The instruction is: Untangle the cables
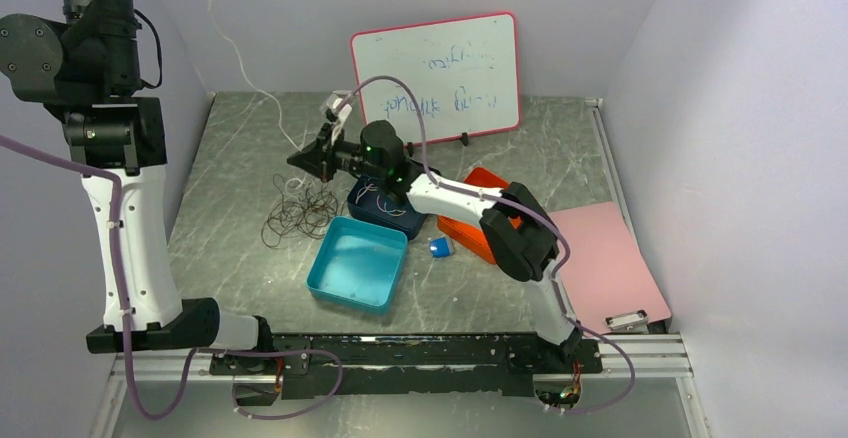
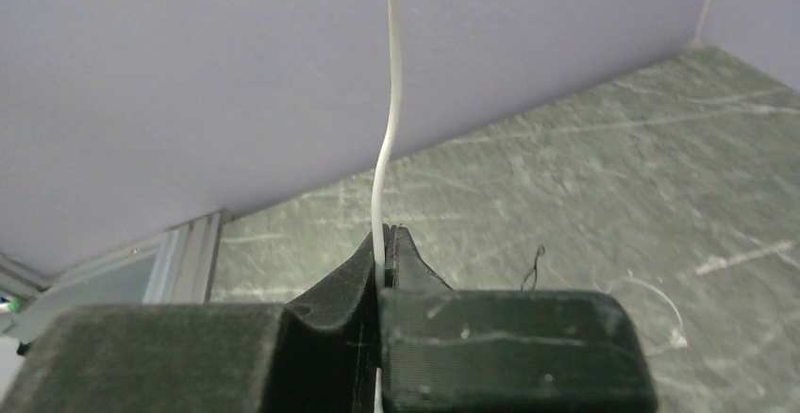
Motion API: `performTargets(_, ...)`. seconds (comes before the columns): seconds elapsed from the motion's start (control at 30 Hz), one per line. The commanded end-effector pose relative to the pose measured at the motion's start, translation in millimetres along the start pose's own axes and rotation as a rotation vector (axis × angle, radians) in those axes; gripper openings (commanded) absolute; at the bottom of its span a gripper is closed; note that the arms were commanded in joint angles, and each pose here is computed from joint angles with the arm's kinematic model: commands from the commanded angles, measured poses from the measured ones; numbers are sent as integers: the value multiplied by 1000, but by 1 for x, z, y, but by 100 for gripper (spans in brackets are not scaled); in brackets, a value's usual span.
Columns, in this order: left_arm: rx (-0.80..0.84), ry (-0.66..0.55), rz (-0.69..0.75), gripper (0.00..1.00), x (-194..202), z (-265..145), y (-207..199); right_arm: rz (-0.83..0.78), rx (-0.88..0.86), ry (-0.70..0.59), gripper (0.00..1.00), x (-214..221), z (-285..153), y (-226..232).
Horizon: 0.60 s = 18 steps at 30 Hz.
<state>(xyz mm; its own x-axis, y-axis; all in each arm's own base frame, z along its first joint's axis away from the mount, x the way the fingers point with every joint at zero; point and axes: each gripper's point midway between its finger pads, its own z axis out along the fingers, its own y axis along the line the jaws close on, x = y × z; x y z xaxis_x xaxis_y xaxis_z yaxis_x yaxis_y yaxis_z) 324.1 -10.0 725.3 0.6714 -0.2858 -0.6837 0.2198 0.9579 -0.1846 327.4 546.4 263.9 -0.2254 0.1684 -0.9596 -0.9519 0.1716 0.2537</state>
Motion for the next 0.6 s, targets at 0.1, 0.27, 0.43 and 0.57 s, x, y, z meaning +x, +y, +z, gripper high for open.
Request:
performTargets(0.1, 4, 113, -104, 7, 34, -13, 0, -29, 152, -50, 0, -61, -38, -9)
performTargets(0.27, 38, 352, -235, 7, 114, -35, -2, 66, 254, -52, 0, -81, -83, -45)
performTargets(0.43, 74, 582, -343, 7, 191, -81, -11, 106, 405, -25, 0, -81, -135, -82)
performTargets(0.57, 100, 745, -374, 7, 244, -123, -32, 161, 496, -40, 0, -82, -177, -110)
